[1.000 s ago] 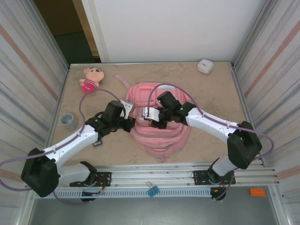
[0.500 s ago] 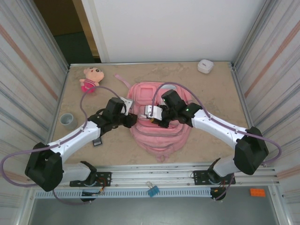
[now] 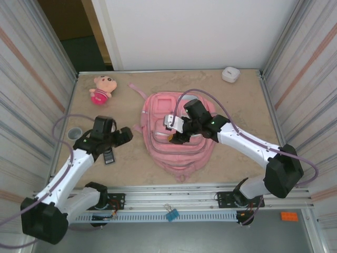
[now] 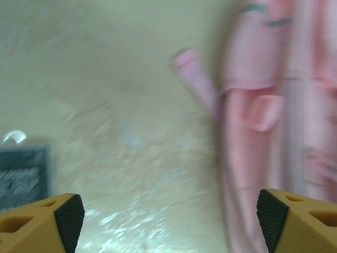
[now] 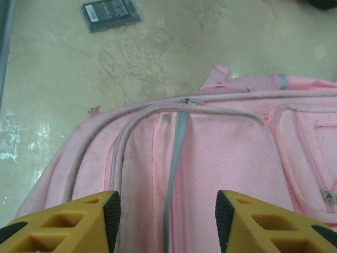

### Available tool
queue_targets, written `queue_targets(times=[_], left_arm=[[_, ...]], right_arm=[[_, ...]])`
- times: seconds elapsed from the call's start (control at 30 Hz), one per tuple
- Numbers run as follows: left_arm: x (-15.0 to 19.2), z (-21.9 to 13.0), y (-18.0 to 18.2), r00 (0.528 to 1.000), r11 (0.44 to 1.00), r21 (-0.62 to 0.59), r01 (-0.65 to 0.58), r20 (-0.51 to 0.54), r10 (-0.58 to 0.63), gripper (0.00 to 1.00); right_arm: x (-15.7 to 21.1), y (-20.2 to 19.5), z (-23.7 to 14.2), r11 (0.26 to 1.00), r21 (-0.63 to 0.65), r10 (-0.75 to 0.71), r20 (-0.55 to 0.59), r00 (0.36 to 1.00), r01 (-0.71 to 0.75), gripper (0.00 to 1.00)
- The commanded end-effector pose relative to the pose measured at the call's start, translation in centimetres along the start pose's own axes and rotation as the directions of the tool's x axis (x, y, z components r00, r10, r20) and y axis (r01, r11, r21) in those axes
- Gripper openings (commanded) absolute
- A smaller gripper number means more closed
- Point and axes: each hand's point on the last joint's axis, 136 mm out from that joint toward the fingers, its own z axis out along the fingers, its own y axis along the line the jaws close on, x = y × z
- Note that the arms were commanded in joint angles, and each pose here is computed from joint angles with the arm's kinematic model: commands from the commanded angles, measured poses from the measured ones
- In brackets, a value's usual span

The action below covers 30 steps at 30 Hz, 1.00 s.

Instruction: Pack the student bag

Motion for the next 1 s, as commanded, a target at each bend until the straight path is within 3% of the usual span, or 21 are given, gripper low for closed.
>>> queue_targets(times=[0.0,0.13,0.3,0.63,0.73,0.87,0.97], left_arm=[[3.2,0.8,4.4,0.982,0.979,-0.110,0.173,-0.055,-0.180,0.87],[4.8,2.4,7.2,0.952,0.946,-0.147,0.288,-0.067,-0.300,0.87],[6.1,4.4,6.5,0.932,0.941,-0.109,0.321,-0.141,-0.334,0.87],[3.9,5.9,1.9,0.954,0.976,-0.055,0.210,-0.207,-0.217,0.88],[3.4,4.6,2.7,0.960,0.975,-0.139,0.172,-0.199,-0.198,0.89],[3.3,2.0,6.5,0.954,0.908,-0.373,0.191,-0.147,-0.261,0.90],[3.0,1.8,7.3,0.956,0.890,-0.421,0.172,-0.148,-0.255,0.89]], right_arm=[[-2.1,0.4,-1.8,0.999,-0.008,0.040,0.082,0.996,-0.040,0.53],[-2.5,1.0,-1.9,0.999,-0.024,0.037,0.106,0.994,-0.035,0.53],[-2.3,1.4,-1.3,0.999,-0.033,0.035,0.108,0.994,-0.032,0.53],[-2.2,1.5,-0.8,0.999,-0.041,0.038,0.095,0.995,-0.034,0.53],[-2.0,1.5,-1.0,0.999,-0.034,0.039,0.087,0.995,-0.036,0.53],[-2.0,1.6,-1.3,0.999,-0.032,0.035,0.085,0.996,-0.033,0.53],[-2.0,1.7,-1.3,0.999,-0.036,0.031,0.086,0.996,-0.028,0.53]])
